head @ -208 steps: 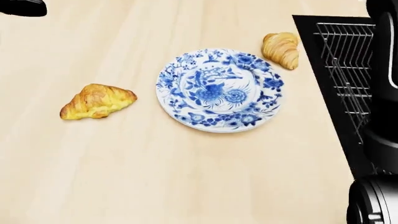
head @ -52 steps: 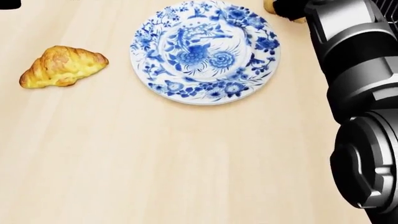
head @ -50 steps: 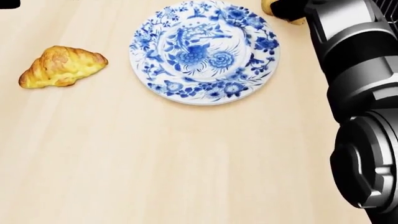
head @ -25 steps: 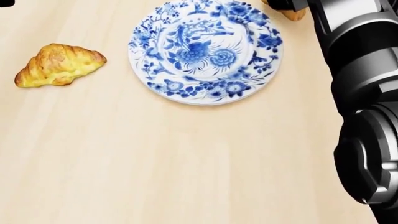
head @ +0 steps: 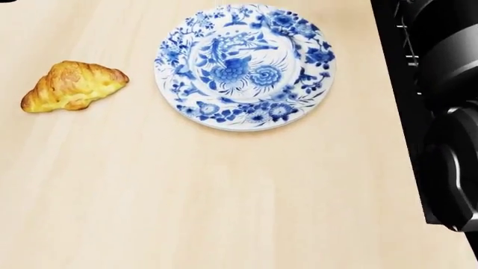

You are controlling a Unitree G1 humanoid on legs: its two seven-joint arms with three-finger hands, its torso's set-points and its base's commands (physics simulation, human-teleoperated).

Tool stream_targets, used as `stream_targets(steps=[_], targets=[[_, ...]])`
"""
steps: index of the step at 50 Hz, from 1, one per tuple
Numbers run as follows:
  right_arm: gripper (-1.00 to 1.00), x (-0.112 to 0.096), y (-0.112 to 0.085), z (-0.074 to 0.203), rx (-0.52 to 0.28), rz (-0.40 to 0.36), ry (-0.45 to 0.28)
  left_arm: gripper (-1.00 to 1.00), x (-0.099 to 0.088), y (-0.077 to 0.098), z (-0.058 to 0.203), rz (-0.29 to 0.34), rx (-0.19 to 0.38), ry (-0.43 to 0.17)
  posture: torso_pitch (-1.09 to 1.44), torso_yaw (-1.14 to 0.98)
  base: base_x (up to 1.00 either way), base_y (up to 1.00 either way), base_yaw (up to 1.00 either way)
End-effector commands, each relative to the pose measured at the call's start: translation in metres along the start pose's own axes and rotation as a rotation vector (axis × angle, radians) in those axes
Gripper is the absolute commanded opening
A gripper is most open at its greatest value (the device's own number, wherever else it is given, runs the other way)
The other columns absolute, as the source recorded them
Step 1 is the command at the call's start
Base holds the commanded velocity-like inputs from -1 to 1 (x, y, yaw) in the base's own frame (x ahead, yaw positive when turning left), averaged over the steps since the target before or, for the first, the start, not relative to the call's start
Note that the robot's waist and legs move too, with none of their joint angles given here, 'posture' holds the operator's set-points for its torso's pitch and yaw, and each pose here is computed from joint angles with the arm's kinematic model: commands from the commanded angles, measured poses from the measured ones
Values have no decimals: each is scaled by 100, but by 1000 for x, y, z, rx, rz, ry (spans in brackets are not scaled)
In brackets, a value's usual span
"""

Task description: Place the pastries on the plates.

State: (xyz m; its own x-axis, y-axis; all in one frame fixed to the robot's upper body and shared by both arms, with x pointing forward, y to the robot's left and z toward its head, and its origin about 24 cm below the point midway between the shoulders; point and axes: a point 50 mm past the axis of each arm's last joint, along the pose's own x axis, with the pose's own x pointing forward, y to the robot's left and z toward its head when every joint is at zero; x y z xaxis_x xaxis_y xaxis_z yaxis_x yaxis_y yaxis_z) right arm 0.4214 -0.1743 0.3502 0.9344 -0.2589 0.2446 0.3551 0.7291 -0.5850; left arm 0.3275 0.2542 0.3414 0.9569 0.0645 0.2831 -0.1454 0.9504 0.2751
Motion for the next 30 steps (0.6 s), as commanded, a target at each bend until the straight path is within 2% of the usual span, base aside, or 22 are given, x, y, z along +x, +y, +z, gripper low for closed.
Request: stream_targets(steps=[1, 4, 10, 12, 13, 16, 18, 22, 27, 30], targets=[[-100, -2, -18, 32, 16, -10, -127, 100, -5, 8, 22, 33, 13, -97, 26, 0, 0, 0, 0], [-100, -3, -18, 40, 19, 28, -156, 100, -5, 7, 23, 30, 15, -99, 23, 0, 0, 0, 0], [-100, -7, -10, 52, -23, 166, -207, 100, -6, 7, 24, 30, 14, -99, 17, 0, 0, 0, 0], [-100, -8, -8, 57, -20, 202, -221, 100, -7, 7, 23, 29, 14, -98, 15, 0, 0, 0, 0], [-100, -10, -4, 60, -8, 256, -227, 100, -7, 7, 23, 30, 14, -98, 14, 0, 0, 0, 0], [-100, -12, 2, 65, -17, 315, -264, 100, -7, 6, 23, 25, 15, -98, 11, 0, 0, 0, 0], [-100, -13, 5, 66, -14, 339, -253, 100, -8, 7, 22, 26, 13, -95, 9, 0, 0, 0, 0], [-100, -15, 11, 66, -50, 405, -276, 100, -9, 7, 23, 28, 15, -95, 5, 0, 0, 0, 0], [-100, -19, 24, 63, -51, 555, -280, 100, -8, 8, 25, 29, 18, -96, 0, 0, 0, 0, 0], [-100, -21, 28, 61, -103, 611, -302, 100, -7, 7, 25, 26, 21, -96, 0, 0, 0, 0, 0]])
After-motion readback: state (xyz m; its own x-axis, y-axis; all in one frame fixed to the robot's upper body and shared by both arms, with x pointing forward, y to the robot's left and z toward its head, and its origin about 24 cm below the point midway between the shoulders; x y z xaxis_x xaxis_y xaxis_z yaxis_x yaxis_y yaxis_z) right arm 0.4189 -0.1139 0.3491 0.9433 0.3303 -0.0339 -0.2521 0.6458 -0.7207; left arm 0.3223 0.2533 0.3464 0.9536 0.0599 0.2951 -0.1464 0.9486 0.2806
